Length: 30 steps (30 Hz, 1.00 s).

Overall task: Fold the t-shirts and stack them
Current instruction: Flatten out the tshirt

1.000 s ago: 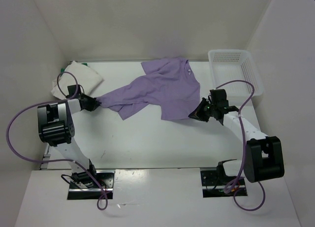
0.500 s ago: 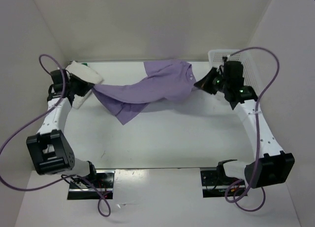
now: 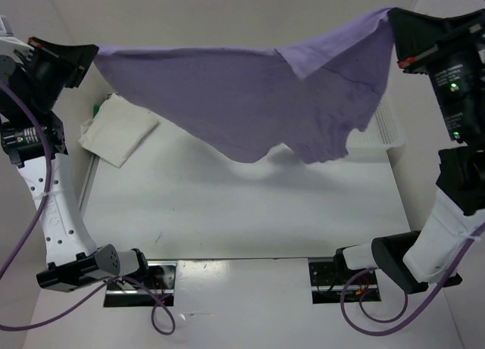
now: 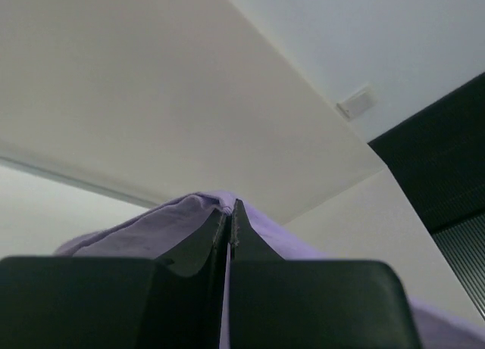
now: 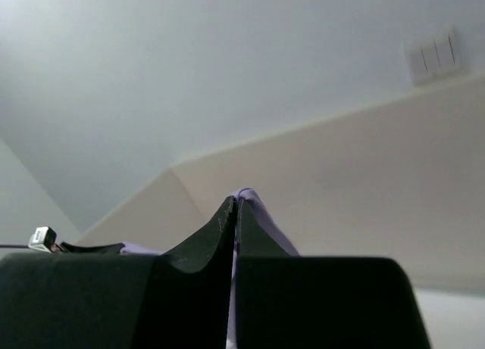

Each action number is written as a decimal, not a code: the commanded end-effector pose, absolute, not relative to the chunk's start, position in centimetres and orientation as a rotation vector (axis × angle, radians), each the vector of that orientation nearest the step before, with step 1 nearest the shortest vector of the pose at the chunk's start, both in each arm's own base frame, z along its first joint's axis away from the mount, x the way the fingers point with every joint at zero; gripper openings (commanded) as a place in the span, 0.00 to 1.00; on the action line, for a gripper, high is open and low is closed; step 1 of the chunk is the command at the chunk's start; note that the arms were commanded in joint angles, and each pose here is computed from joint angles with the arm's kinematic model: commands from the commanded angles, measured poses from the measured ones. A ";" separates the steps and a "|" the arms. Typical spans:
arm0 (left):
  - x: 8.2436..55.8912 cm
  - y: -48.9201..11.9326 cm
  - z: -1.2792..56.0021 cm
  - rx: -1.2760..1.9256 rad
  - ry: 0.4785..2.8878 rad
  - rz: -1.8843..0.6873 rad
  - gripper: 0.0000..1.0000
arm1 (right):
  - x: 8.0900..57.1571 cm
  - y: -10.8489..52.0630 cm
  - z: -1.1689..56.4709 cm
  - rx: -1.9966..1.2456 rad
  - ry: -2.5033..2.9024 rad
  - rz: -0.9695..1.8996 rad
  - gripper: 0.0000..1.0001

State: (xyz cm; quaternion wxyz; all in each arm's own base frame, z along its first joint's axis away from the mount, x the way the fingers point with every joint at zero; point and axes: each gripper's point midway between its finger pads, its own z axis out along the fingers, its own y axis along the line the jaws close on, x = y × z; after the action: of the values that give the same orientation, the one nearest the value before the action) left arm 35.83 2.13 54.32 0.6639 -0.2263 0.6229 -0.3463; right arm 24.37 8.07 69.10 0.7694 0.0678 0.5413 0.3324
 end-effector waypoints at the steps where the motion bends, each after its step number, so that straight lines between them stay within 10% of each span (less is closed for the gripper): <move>1: 35.2 1.9 56.7 -0.480 1.370 -0.786 0.00 | 26.6 7.8 69.4 0.165 1.168 0.688 0.00; 16: 49.5 3.6 35.8 -0.763 1.690 -0.790 0.00 | 52.1 7.8 49.0 0.235 1.695 0.654 0.00; 30: 49.9 4.8 50.8 -0.607 1.426 -0.895 0.00 | 42.7 10.2 65.5 0.063 1.244 0.964 0.00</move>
State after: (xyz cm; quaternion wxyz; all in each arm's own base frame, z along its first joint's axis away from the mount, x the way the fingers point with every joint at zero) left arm 51.89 4.24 45.73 0.5856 -0.2888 0.6605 -0.3707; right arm 50.08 10.08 55.90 0.6343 0.0916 0.6581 0.3951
